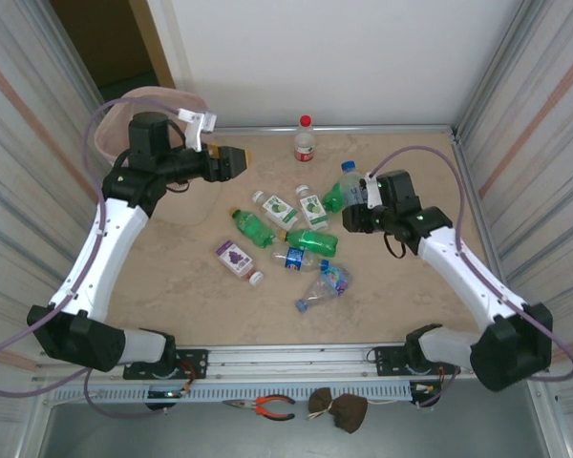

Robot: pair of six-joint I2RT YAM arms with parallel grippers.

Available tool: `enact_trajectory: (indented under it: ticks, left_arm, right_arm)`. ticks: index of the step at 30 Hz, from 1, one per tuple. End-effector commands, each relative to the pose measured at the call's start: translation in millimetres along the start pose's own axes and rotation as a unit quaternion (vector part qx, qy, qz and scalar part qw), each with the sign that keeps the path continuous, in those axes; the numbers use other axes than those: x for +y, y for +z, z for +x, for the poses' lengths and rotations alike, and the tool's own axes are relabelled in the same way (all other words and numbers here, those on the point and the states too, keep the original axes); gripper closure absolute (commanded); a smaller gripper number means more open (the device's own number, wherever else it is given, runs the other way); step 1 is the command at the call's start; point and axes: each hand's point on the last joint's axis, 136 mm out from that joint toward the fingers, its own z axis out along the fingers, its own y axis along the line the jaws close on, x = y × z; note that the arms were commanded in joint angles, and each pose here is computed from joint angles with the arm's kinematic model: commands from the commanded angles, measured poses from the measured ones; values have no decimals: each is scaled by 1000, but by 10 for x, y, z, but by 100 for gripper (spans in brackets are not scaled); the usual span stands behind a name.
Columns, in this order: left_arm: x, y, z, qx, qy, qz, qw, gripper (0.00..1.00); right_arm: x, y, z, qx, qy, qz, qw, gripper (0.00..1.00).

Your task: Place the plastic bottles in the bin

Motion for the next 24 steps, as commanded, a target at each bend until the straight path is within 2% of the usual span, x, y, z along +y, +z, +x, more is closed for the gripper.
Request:
enact_trajectory:
  ticks: [1,7,13,24]
  left_arm:
    - [-316,-67,-113,-26,30,52,998,17]
    - [-765,-25,-177,-40,92,126,987,17]
    - [-1278,-9,-195,-48,154,202,966,16]
    - [-2215,-97,-156,-67,260,326,906,12]
  right_arm:
    - [347,-330,-367,-80,-14,-79,993,44]
    - [711,-836,-648,-165,-44,-168,971,44]
    - [1110,-1492,-827,-248,-83,-266,928,44]
    - [1691,-2347,-859,-322,-167,-374,853,44]
